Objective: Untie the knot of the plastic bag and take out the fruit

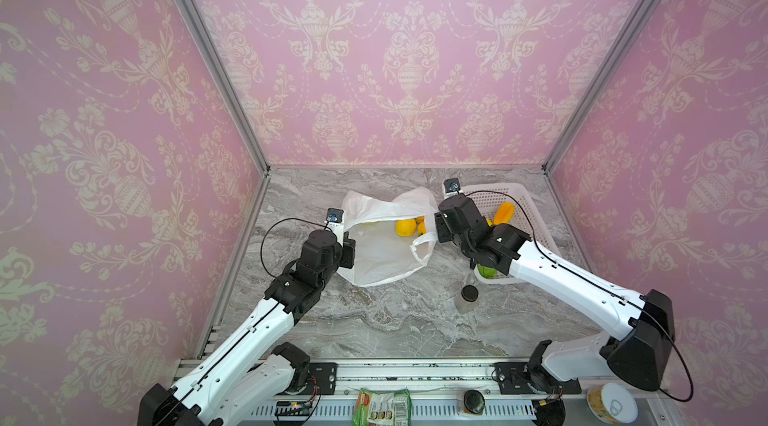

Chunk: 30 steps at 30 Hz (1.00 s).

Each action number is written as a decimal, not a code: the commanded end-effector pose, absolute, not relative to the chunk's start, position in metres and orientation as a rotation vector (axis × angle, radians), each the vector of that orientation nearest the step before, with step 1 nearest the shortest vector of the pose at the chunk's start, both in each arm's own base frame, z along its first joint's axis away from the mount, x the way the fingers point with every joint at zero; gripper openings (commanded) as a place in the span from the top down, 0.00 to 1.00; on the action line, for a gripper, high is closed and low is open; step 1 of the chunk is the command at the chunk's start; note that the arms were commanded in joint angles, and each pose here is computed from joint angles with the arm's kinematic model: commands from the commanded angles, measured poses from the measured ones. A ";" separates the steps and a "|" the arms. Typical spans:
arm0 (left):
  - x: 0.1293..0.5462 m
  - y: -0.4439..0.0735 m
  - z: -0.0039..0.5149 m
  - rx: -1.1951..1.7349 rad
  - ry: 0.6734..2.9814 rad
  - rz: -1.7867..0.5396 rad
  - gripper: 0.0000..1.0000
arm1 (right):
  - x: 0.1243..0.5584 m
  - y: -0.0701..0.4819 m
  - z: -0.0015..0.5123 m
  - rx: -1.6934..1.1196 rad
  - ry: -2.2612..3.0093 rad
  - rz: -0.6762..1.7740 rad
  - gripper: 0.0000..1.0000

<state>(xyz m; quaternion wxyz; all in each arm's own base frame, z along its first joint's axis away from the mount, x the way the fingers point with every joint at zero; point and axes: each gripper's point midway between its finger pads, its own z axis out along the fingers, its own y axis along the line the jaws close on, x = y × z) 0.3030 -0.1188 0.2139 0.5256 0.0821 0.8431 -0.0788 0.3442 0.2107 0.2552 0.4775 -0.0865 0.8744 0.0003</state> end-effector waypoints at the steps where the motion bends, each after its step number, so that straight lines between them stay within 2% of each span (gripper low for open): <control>1: 0.304 -0.113 0.213 0.173 2.029 -0.159 1.00 | 0.331 0.237 0.272 -0.319 2.096 0.043 0.35; 3: 0.304 -0.113 0.213 0.174 2.032 -0.155 1.00 | 0.319 0.254 0.287 -0.389 2.037 0.026 0.29; 6: 0.304 -0.113 0.214 0.173 2.028 -0.157 1.00 | 0.300 0.278 0.311 -0.463 1.960 0.019 0.27; 10: 0.304 -0.112 0.213 0.171 2.029 -0.156 1.00 | 0.268 0.309 0.337 -0.546 1.857 0.051 0.29; 12: 0.303 -0.112 0.214 0.171 2.027 -0.158 1.00 | 0.251 0.330 0.342 -0.577 1.817 0.127 0.34; 15: 0.303 -0.112 0.214 0.170 2.024 -0.160 1.00 | 0.227 0.378 0.318 -0.625 1.818 0.395 0.48; 17: 0.303 -0.112 0.214 0.169 2.024 -0.159 1.00 | 0.223 0.402 0.291 -0.598 1.836 0.489 0.58; 24: 0.302 -0.112 0.215 0.166 2.018 -0.165 1.00 | 0.237 0.441 0.215 -0.485 1.922 0.516 0.67; 30: 0.301 -0.110 0.216 0.163 2.013 -0.160 1.00 | 0.259 0.437 0.176 -0.376 2.008 0.405 0.74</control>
